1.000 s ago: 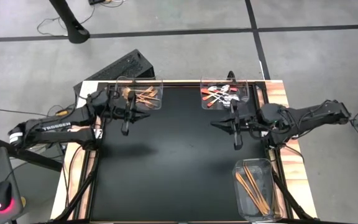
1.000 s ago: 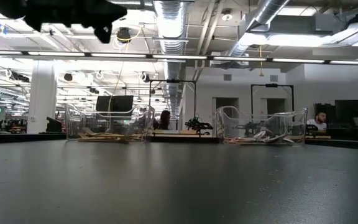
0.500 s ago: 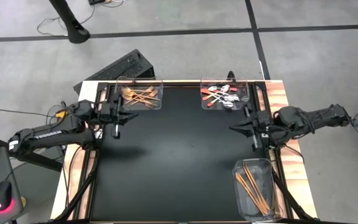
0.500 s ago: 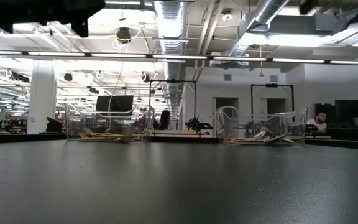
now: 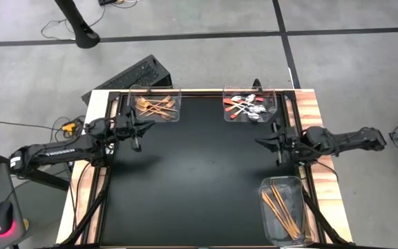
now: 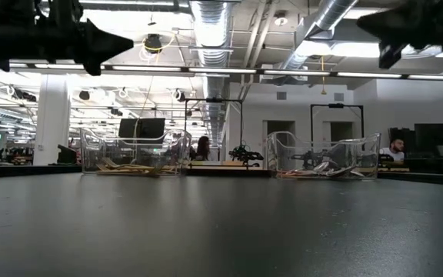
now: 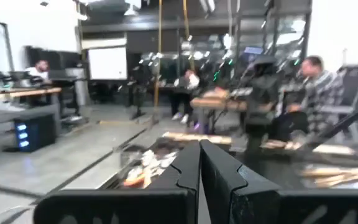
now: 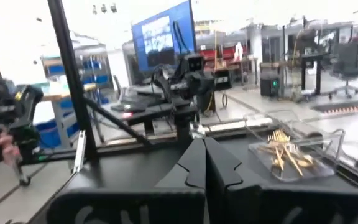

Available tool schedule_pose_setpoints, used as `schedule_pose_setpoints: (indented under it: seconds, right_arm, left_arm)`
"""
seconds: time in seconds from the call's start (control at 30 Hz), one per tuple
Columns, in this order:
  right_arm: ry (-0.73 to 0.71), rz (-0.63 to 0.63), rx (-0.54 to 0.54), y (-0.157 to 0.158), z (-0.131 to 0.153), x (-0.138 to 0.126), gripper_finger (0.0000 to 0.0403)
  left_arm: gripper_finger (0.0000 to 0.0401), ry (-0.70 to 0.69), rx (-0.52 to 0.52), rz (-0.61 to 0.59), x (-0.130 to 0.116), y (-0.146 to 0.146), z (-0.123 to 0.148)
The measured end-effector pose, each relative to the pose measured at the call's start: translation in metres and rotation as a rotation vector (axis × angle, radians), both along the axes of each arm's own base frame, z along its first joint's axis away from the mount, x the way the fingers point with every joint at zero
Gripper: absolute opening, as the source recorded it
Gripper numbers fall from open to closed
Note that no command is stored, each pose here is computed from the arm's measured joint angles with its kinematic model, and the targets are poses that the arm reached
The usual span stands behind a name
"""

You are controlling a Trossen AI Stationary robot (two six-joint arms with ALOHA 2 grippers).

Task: Sort silverware by color (type)
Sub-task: Return to Home Position

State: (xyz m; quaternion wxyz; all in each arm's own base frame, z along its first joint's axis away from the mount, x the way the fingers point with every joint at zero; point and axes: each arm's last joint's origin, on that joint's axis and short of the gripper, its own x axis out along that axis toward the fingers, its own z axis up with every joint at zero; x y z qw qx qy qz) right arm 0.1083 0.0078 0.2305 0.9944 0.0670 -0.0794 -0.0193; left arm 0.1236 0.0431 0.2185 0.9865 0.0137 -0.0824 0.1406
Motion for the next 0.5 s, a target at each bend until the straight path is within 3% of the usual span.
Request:
schedule_pose_setpoints:
  seconds: [0.23,0.5]
  right_arm:
    - [0.014,0.030,0.037,-0.004,-0.029,0.004,0.0010]
    - [-0.043,0.081,0.000,-0.003,-0.024,-0.004,0.0010]
  left_arm:
    - [0.0000,-0.013,-0.060,-0.142,0.001,-0.007,-0.010]
    - [0.0000,0.042,-0.031,-0.405,-0.001,-0.023,-0.013]
